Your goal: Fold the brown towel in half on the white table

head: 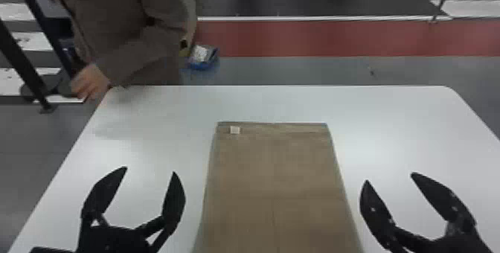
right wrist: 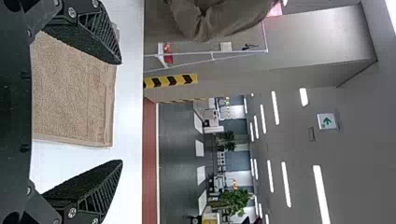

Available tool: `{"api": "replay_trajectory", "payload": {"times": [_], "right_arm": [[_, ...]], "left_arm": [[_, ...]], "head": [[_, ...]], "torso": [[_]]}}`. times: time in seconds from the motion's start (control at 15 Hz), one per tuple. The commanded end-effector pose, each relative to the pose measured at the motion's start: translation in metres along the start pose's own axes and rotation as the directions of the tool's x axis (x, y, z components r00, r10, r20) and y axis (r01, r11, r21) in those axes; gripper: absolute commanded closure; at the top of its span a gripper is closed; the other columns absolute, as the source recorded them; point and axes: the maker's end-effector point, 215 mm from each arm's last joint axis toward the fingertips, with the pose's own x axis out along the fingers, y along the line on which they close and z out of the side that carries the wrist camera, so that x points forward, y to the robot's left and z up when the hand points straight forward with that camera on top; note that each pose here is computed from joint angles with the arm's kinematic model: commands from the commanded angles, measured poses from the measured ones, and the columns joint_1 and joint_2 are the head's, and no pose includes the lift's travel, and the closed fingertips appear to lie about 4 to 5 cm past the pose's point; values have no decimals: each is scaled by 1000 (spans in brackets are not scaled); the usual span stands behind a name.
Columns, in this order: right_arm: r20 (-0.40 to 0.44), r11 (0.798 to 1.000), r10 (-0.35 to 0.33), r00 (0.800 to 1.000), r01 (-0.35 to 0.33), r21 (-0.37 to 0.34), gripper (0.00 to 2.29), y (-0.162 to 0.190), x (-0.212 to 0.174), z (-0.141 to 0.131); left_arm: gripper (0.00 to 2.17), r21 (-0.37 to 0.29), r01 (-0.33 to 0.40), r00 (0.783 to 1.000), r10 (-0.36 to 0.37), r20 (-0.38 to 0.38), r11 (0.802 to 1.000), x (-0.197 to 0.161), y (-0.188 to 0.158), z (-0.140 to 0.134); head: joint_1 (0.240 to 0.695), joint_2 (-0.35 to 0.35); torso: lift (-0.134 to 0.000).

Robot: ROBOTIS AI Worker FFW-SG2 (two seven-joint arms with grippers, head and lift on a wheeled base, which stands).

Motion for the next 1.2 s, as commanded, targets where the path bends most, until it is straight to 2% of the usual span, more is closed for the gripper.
{"api": "replay_trajectory", "payload": {"times": [0.0,0.27,0.4,0.53,0.6,0.73,0.87,1.13], "right_arm": [[-3,1000,-12,1000,12,6,134,-2,-1,-3],[-16,1000,-25,1000,25,9,134,-5,-2,-11],[-36,999,-45,998,45,5,134,-7,0,-19],[-39,998,-61,997,60,-18,137,-10,10,-25],[-56,998,-61,997,61,-16,137,-13,19,-33],[-77,998,-56,995,54,-32,137,-16,43,-43],[-92,998,-60,994,57,-32,137,-26,70,-50],[-166,999,-47,985,42,-31,137,-25,105,-80]], "left_arm": [[137,-2,0,1000,0,-5,1000,1,1,-5],[137,-15,13,1000,-13,6,1000,22,3,-12],[154,-86,90,993,-96,-63,992,37,-13,-30],[151,-147,127,984,-143,-106,981,58,-21,-42],[151,-154,135,977,-158,-145,979,71,-24,-56],[151,-129,137,974,-157,-162,982,97,-25,-66],[147,-61,146,974,-154,-166,987,120,-31,-71],[147,-40,179,965,-184,-187,983,177,-41,-90]], "head": [[695,25],[695,21],[695,18],[695,-2],[695,-12],[695,-23],[695,-21],[695,-30]], "torso": [[-123],[-123],[-123],[-123],[-123],[-123],[-123],[-123]]}}
